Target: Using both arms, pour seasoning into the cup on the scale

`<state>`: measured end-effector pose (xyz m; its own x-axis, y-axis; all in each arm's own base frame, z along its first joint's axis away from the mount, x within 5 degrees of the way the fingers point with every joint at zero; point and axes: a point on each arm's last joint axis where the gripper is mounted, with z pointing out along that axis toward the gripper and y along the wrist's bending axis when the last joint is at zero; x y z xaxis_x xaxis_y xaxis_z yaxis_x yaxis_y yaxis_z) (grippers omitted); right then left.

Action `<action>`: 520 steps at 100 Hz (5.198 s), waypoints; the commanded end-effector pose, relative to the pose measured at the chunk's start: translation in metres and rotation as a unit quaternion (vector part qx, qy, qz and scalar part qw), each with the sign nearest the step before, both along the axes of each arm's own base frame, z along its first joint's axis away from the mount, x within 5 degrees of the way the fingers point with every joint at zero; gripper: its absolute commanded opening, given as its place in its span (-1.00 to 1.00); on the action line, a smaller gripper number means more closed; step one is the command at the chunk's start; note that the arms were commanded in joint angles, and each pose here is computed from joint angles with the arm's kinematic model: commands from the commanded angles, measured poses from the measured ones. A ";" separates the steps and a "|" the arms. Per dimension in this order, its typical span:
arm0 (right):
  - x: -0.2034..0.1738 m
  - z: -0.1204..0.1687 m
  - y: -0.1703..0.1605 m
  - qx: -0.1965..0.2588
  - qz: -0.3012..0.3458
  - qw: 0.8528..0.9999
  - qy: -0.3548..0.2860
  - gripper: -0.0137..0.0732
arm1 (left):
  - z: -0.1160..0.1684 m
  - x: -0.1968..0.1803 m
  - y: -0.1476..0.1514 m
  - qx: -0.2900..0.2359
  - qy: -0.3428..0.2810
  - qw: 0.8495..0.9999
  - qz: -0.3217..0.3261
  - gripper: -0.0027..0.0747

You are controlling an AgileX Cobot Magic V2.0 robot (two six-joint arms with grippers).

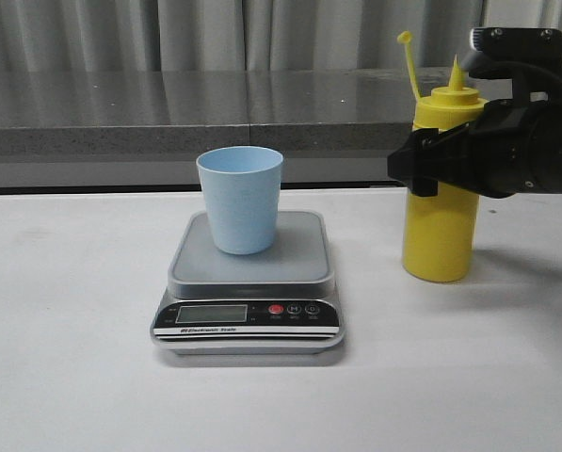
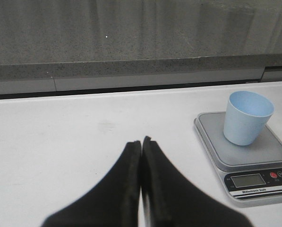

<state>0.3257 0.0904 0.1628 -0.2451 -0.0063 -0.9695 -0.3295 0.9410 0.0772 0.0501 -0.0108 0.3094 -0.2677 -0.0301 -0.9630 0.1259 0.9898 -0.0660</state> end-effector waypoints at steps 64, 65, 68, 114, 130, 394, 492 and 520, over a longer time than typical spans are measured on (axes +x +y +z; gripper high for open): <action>-0.080 0.060 -0.023 0.029 -0.014 0.996 -0.078 0.07 | 0.015 0.001 0.001 -0.013 -0.045 0.999 0.007 -0.98; -0.081 0.059 -0.024 0.028 -0.015 0.997 -0.075 0.03 | 0.015 0.001 0.001 -0.013 -0.045 0.999 0.007 -0.98; -0.086 0.062 -0.025 0.029 -0.015 0.996 -0.078 -0.12 | 0.015 0.001 0.001 -0.013 -0.045 0.999 0.007 -0.98; -0.147 0.074 -0.050 0.065 -0.076 0.992 -0.076 -0.84 | 0.015 0.001 0.001 -0.013 -0.045 0.999 0.007 -0.98; -0.160 0.075 -0.058 0.078 -0.093 0.988 -0.091 -0.84 | 0.015 0.001 0.001 -0.013 -0.045 0.999 0.007 -0.98; -0.272 0.047 -0.089 0.045 -0.162 0.973 -0.157 -0.84 | 0.015 0.001 0.001 -0.013 -0.045 0.999 0.007 -0.98; -0.272 0.047 -0.089 0.045 -0.162 0.973 -0.157 -0.84 | -0.029 0.015 0.010 0.037 -0.174 0.982 0.057 -0.98; -0.272 0.047 -0.089 0.045 -0.162 0.973 -0.157 -0.84 | -0.080 0.011 0.013 0.054 -0.167 0.981 0.080 -0.98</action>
<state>0.0567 0.0018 0.1962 -0.0245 0.1283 -0.9914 -0.0294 0.9912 0.1290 0.0621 0.0013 0.2225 -0.0586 0.0515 -0.9970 -0.0201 0.9984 0.0527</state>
